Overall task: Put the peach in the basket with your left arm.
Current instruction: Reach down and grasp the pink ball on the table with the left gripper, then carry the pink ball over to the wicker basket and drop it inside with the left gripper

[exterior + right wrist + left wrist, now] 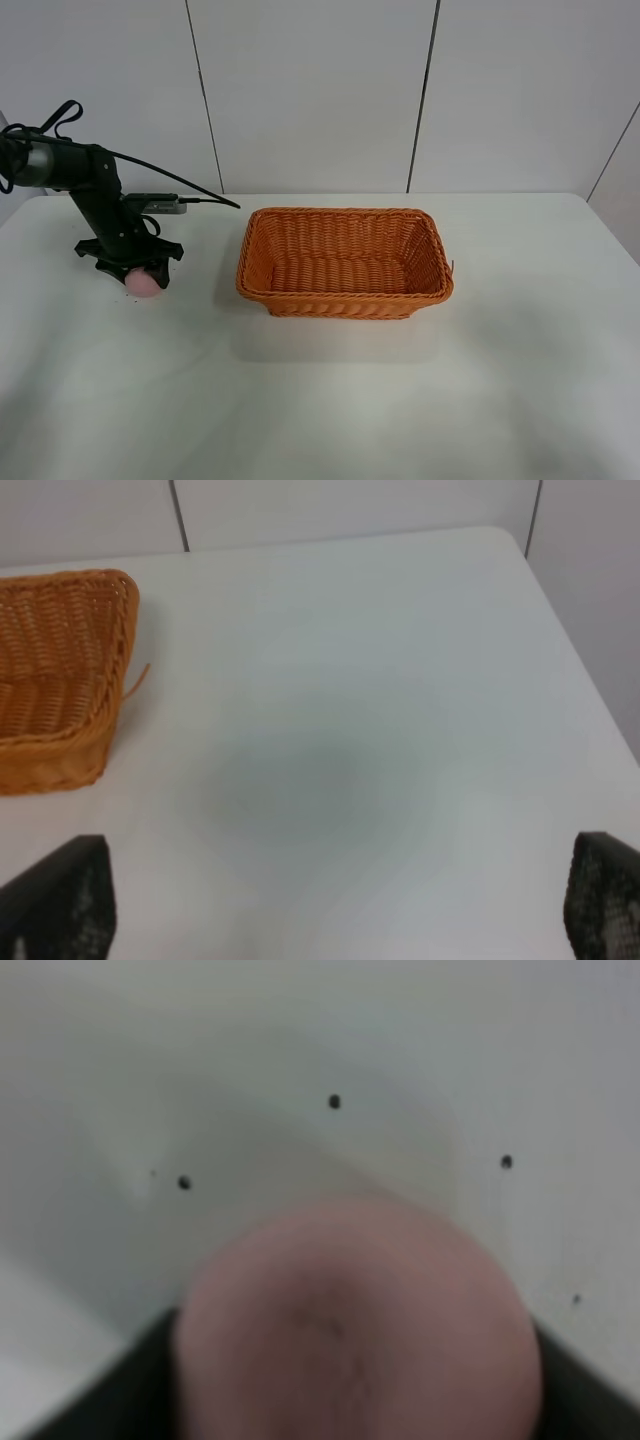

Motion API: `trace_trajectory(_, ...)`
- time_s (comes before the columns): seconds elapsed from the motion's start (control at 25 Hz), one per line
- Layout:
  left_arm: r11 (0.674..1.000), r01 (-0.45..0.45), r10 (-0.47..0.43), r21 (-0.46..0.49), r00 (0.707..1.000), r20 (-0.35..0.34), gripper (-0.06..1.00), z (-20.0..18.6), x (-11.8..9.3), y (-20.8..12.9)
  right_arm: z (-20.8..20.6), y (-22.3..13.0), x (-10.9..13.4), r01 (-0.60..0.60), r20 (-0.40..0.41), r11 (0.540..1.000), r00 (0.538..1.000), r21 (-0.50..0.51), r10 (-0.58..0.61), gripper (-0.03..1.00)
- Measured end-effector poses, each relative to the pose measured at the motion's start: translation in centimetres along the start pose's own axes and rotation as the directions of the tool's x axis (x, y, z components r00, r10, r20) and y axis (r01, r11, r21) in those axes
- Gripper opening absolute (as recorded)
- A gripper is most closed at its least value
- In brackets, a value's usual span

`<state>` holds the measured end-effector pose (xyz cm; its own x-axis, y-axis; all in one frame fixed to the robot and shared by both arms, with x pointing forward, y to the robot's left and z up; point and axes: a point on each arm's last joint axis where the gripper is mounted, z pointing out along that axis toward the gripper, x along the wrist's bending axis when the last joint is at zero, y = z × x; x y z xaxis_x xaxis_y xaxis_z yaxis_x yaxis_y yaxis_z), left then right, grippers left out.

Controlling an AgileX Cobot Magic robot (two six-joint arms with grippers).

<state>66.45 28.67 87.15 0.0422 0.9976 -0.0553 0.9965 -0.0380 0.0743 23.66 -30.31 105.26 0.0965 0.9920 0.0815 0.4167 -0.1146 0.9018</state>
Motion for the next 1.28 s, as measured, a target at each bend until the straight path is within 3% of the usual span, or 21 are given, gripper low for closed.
trace_trajectory(0.12,1.0,0.009,-0.009,0.003,1.0,0.001,0.23,-0.5,0.0,0.0,0.0,0.0,0.0,0.0,0.0,1.0,1.0,0.0,0.0,0.69)
trace_trajectory(0.2,1.0,0.006,-0.006,-0.004,1.0,-0.002,0.17,-1.2,0.0,0.1,0.0,0.0,0.0,0.0,0.0,1.0,1.0,0.0,0.0,0.69)
trace_trajectory(0.4,1.0,-0.003,0.003,-0.002,1.0,-0.004,0.17,-4.4,-0.2,0.5,0.0,0.0,0.0,0.0,0.0,1.0,1.0,0.0,0.0,0.69)
trace_trajectory(0.68,0.995,0.008,-0.008,-0.097,1.0,-0.001,0.17,-13.9,-0.7,1.5,0.0,0.0,0.0,0.0,0.0,1.0,1.0,0.0,0.0,0.69)
trace_trajectory(0.88,0.995,0.004,-0.003,-0.096,1.0,0.003,0.17,-16.5,-1.4,1.6,0.0,0.0,0.0,0.0,0.0,1.0,1.0,0.0,0.0,0.69)
trace_trajectory(1.04,0.99,-0.049,0.055,-0.129,0.998,0.044,0.17,-17.7,-4.9,1.9,0.0,0.0,0.0,0.0,0.0,1.0,1.0,0.0,0.0,0.69)
trace_trajectory(1.28,0.961,-0.242,0.257,-0.133,0.96,0.11,0.17,-17.2,-14.9,0.7,0.0,0.0,0.0,0.0,0.0,1.0,1.0,0.0,0.0,0.69)
